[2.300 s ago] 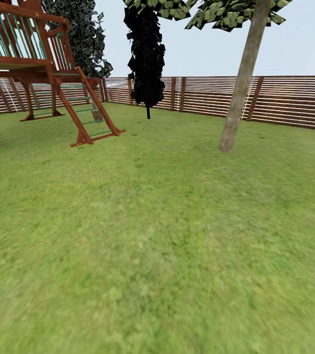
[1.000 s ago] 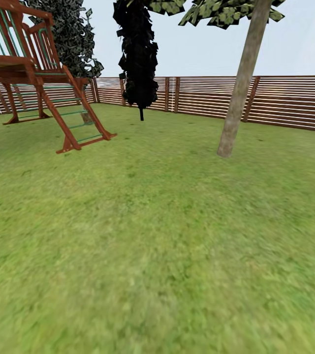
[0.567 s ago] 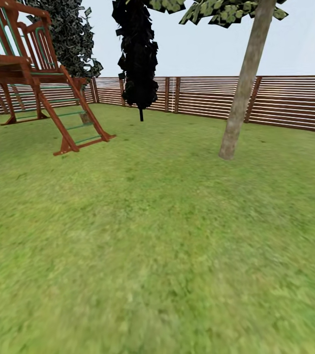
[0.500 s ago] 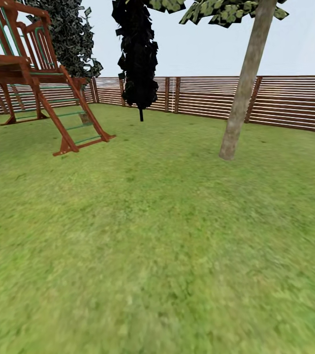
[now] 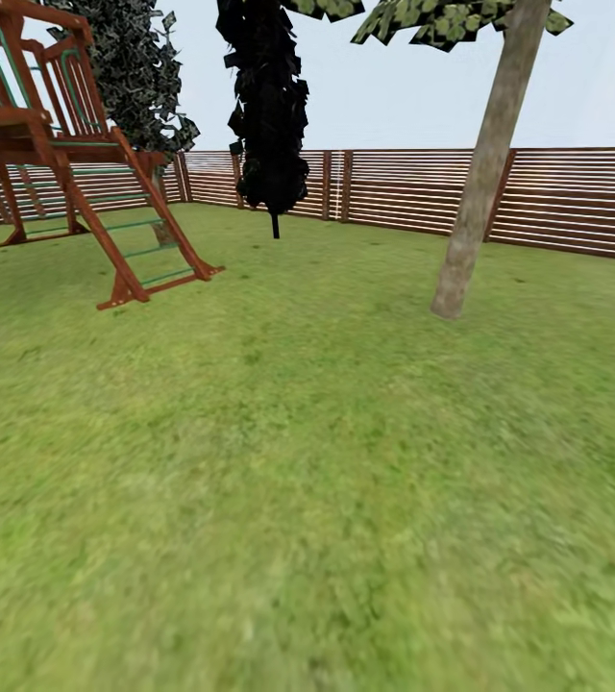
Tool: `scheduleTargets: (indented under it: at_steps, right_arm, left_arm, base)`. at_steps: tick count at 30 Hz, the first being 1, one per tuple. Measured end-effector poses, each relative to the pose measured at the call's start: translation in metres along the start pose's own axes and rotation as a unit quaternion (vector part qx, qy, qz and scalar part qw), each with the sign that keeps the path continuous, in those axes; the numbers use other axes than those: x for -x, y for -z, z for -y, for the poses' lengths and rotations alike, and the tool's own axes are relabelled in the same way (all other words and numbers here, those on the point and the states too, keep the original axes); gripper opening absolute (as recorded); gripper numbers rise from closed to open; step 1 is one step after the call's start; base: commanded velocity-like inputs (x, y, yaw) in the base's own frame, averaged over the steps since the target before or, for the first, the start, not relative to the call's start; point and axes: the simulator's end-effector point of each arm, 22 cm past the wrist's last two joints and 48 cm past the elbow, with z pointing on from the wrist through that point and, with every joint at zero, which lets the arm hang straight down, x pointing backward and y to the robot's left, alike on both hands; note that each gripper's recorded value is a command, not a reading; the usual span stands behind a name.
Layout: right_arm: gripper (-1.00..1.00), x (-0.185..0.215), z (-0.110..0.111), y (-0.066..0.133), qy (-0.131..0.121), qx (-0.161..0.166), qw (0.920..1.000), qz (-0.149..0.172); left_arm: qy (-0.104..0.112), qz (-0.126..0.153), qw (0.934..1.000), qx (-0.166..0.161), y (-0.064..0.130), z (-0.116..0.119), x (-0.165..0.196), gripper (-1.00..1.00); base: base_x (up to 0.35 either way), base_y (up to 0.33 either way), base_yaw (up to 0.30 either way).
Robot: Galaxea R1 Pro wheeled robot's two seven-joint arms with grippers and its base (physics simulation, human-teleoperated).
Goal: Take the three Easter eggs out of the wicker basket on the lawn in the garden, then place them on the lawn next to a single tree (choose any tree) so that all three eggs are next to the same tree and none are left in the basket.
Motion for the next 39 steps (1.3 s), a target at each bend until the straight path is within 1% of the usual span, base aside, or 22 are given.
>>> scheduleTargets:
  at_steps: [39]
  right_arm:
    - [1.0, 0.0002, 0.0003, 0.0, 0.0, 0.0, 1.0, 0.0]
  left_arm:
    - [0.0, 0.0, 1.0, 0.0, 0.0, 0.0001, 0.0, 1.0]
  base:
    - [0.328, 0.0, 0.0]
